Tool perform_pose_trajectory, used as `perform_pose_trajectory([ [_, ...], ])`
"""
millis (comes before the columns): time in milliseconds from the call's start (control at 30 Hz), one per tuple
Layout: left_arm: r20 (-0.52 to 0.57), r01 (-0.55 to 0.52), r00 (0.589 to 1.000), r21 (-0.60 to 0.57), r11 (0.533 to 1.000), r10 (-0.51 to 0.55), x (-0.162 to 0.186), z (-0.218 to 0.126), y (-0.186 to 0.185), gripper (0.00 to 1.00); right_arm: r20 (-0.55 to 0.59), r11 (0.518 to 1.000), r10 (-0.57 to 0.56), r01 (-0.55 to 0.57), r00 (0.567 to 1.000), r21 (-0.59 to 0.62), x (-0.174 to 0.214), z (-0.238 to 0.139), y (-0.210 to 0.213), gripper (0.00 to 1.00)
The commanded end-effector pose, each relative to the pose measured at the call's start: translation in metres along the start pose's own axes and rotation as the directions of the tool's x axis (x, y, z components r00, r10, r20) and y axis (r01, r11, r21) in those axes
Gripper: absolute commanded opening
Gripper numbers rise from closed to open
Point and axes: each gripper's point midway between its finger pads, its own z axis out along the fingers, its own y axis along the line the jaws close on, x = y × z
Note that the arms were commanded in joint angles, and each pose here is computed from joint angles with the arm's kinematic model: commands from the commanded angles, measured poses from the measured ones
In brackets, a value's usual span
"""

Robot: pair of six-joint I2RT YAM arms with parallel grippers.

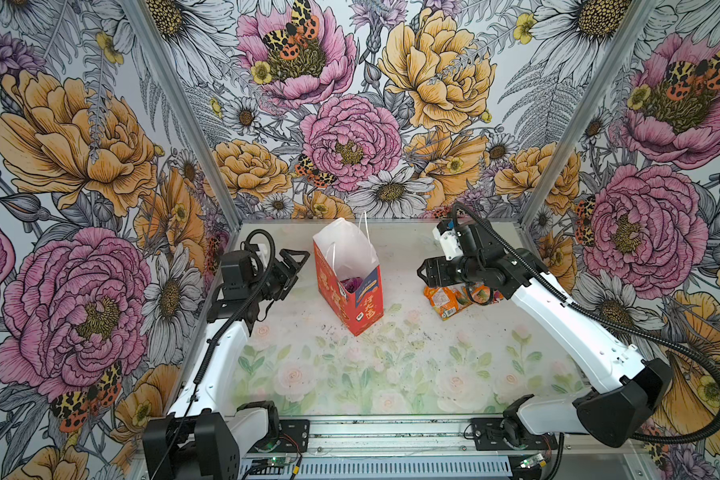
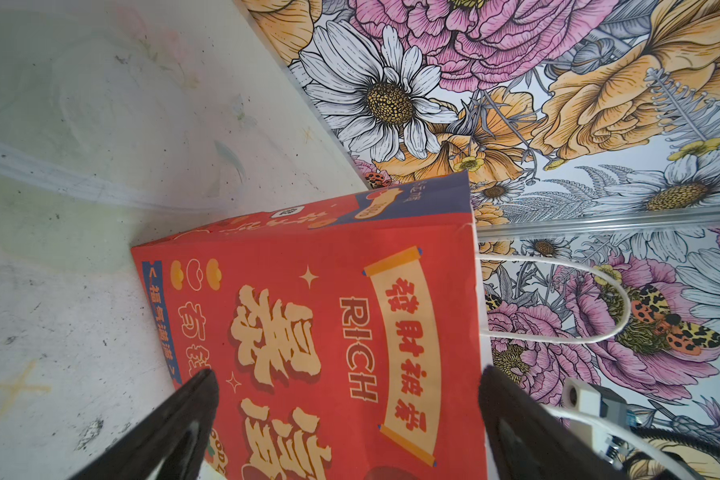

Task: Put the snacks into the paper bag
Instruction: 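Move the right gripper away from the bag toward the orange packets, then lower the right gripper onto the orange packets and close it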

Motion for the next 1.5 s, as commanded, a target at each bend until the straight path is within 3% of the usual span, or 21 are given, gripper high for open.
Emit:
perform_pose_trajectory([
  [0,0.027,-0.012,1.0,0.009,1.0,0.012,-0.008,-0.003,-0.01,0.99,0.003,0.995,0.071,-0.071,0.997,0.072,0.001,0.005,-0.021,0.82],
  [133,0.027,-0.008,1.0,0.003,1.0,0.008,-0.008,-0.002,-0.006,0.99,-0.039,0.986,0.118,-0.112,0.992,0.12,0.01,0.021,-0.041,0.9],
  [433,0.03,-0.007,1.0,0.002,1.0,0.007,-0.007,-0.002,-0.004,0.99,-0.146,0.963,0.194,-0.16,0.97,0.215,0.029,0.061,-0.082,0.99],
  [900,0.043,-0.005,0.999,0.009,1.0,0.005,-0.005,-0.008,-0.007,0.99,-0.291,0.932,0.247,-0.145,0.924,0.332,0.055,0.123,-0.128,0.99],
  [1467,0.05,-0.008,0.999,0.019,1.0,0.007,-0.004,-0.01,-0.012,0.99,-0.358,0.928,0.244,-0.109,0.901,0.358,0.067,0.15,-0.149,0.99],
])
